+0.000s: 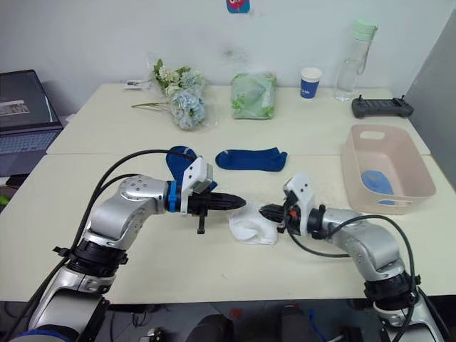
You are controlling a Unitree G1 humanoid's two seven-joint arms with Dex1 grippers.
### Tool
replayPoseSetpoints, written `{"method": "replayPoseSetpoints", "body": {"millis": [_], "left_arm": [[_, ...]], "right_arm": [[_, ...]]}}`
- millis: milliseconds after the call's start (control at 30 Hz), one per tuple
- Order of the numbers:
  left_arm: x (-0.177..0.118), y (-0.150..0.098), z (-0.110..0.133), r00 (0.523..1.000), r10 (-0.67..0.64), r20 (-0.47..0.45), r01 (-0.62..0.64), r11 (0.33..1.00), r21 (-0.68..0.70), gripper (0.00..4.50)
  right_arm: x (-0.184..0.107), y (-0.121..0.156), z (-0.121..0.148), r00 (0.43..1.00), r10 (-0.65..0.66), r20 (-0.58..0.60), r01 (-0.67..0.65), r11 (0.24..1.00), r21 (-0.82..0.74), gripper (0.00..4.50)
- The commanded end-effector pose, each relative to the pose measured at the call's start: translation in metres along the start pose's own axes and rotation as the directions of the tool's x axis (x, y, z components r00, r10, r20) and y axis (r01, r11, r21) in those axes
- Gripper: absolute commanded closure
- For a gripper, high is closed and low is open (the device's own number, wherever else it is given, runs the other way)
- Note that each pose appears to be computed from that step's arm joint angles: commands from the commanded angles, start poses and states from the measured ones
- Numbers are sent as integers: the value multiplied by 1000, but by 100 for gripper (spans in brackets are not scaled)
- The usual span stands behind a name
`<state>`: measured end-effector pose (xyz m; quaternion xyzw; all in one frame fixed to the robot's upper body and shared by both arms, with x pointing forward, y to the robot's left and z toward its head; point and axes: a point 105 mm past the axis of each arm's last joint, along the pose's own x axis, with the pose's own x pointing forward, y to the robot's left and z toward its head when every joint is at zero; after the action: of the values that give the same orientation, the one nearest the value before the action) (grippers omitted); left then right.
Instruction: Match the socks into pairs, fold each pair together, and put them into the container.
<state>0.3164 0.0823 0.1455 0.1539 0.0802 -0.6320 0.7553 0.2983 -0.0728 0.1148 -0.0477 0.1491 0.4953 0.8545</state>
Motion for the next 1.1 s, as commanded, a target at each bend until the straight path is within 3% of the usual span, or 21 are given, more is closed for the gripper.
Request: {"method": "replayPoseSetpoints", "body": {"millis": [33, 200, 467, 800, 900, 1100], "left_arm": [[6, 3, 3, 1000, -8, -2, 9, 998, 58, 450], [15, 3, -2, 999, -22, -24, 24, 996, 84, 450], [17, -12, -24, 990, -72, -124, 83, 993, 82, 450], [16, -18, -57, 976, -44, -216, 72, 989, 125, 450], [16, -15, -58, 977, -29, -210, 59, 988, 141, 450], [15, -10, -56, 979, -12, -203, 46, 986, 163, 450]], "right_arm": [[2, 7, -1, 999, 49, -16, -51, 992, -120, 448], [6, 25, -6, 986, 161, -38, -164, 982, -94, 448], [10, 31, -18, 974, 200, -102, -210, 973, -98, 448], [-22, -2, -3, 997, 44, -68, -41, 998, 40, 448], [-31, -18, -12, 991, -58, -120, 75, 987, 142, 386], [-31, -22, -21, 984, -99, -149, 146, 924, 354, 175]]}}
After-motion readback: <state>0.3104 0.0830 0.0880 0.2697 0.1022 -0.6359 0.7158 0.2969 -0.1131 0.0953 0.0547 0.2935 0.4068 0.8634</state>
